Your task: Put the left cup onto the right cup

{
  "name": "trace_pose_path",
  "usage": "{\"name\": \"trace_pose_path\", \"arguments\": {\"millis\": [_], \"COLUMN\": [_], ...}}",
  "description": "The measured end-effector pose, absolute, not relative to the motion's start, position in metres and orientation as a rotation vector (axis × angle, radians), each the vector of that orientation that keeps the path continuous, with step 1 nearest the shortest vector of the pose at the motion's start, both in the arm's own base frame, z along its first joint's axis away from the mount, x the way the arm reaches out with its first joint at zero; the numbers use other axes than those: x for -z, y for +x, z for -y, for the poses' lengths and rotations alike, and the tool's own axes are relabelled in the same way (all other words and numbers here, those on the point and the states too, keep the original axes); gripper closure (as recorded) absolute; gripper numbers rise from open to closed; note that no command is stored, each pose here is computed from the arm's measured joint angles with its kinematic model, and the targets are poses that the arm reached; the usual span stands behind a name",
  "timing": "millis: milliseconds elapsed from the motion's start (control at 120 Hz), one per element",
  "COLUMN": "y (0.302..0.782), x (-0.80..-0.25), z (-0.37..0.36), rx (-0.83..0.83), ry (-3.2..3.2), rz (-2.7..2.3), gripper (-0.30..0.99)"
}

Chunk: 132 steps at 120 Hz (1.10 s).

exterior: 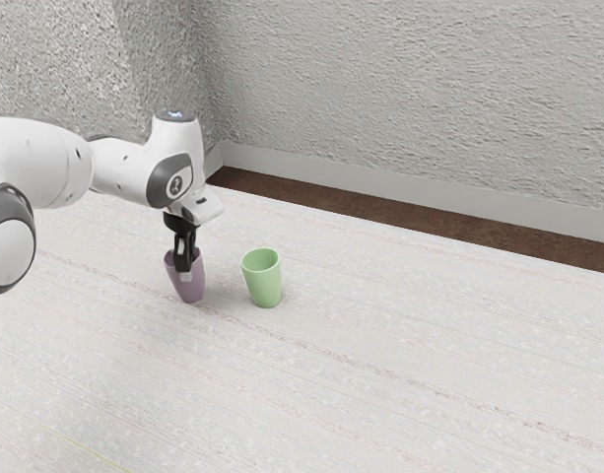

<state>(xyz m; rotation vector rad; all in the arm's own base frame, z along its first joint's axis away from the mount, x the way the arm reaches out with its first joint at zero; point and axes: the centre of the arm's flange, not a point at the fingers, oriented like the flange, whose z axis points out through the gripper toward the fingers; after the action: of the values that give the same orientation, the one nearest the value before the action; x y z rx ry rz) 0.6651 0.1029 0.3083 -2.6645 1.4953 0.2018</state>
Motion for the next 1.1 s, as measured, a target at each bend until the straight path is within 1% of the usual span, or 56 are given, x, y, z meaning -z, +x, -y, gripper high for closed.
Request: {"name": "trace_pose_path", "arguments": {"millis": [175, 342, 575, 1100], "y": [0.665, 0.666, 0.666, 0.652], "x": [-0.308, -0.309, -0.320, -0.386], "z": [-0.103, -0.103, -0.099, -0.079], "rx": [-0.198, -0.195, -0.177, -0.109], "ry": [-2.663, -2.663, -2.648, -2.563], "rz": [-1.494, -1.493, -1.496, -1.506], "gripper": [0.66, 0.74, 0.77, 0.79]}}
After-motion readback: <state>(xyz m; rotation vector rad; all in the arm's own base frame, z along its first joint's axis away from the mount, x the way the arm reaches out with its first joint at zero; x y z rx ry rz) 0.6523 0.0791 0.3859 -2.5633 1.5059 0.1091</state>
